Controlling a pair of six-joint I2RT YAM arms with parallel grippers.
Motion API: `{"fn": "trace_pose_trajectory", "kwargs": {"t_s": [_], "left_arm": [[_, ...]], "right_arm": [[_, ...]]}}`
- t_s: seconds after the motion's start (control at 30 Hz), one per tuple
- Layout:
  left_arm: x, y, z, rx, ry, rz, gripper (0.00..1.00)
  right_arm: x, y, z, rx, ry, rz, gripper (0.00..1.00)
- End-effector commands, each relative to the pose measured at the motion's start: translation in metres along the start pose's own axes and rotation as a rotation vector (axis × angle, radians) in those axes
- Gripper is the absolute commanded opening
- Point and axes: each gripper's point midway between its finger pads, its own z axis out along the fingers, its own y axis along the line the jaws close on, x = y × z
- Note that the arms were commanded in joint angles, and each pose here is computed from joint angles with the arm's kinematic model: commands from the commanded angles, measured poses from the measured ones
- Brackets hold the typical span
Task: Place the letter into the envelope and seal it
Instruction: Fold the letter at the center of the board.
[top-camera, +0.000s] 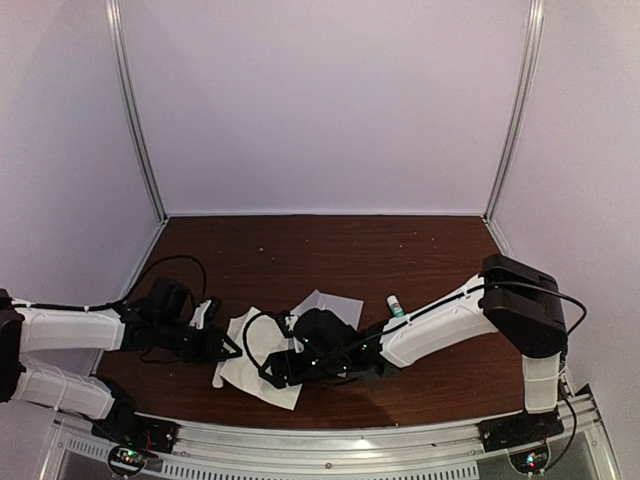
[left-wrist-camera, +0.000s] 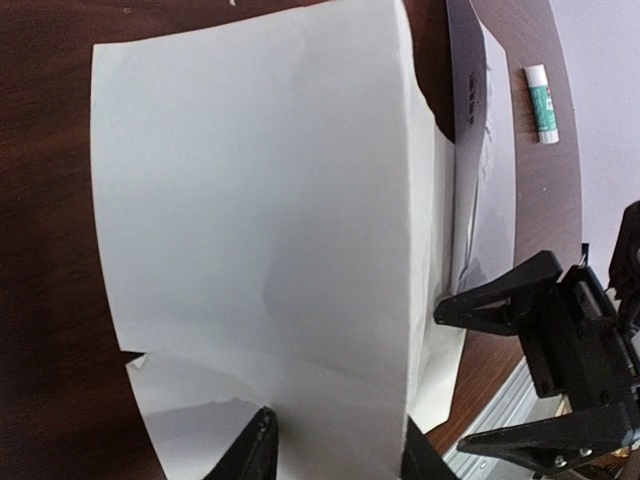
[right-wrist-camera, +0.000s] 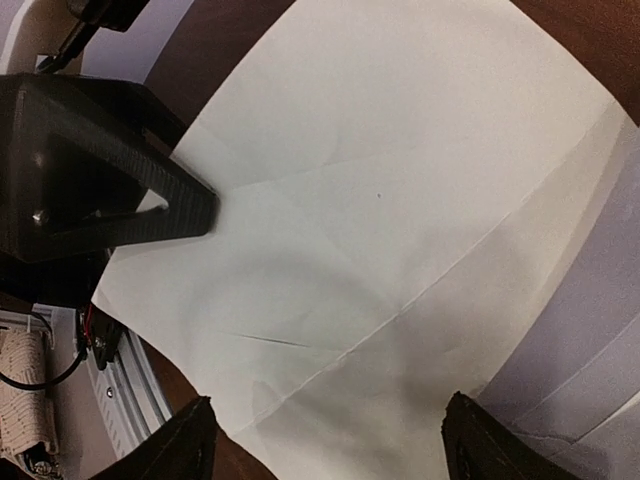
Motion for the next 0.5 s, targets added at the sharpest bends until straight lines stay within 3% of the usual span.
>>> {"fn": "trace_pose_trajectory", "kwargs": {"t_s": [0.0,0.33,0.47], "left_arm": [[-0.009,-0.007,-0.006,-0.004,-0.021,0.043,0.32],[-0.013,-0.011,-0.011,-0.008,-0.036,0.053,0.05],[-0.015,-0.013,-0.012,-0.008,-0.038,0.054,0.0]], "right_arm": [[0.02,-0.026,0.007,0.065,0.06,0.018,0.8],[0.017,-0.023,0.004,0.059,0.049,0.015,0.8],[0.01,-0.014,-0.003,0.032,0.028,0.008,0.8]]}}
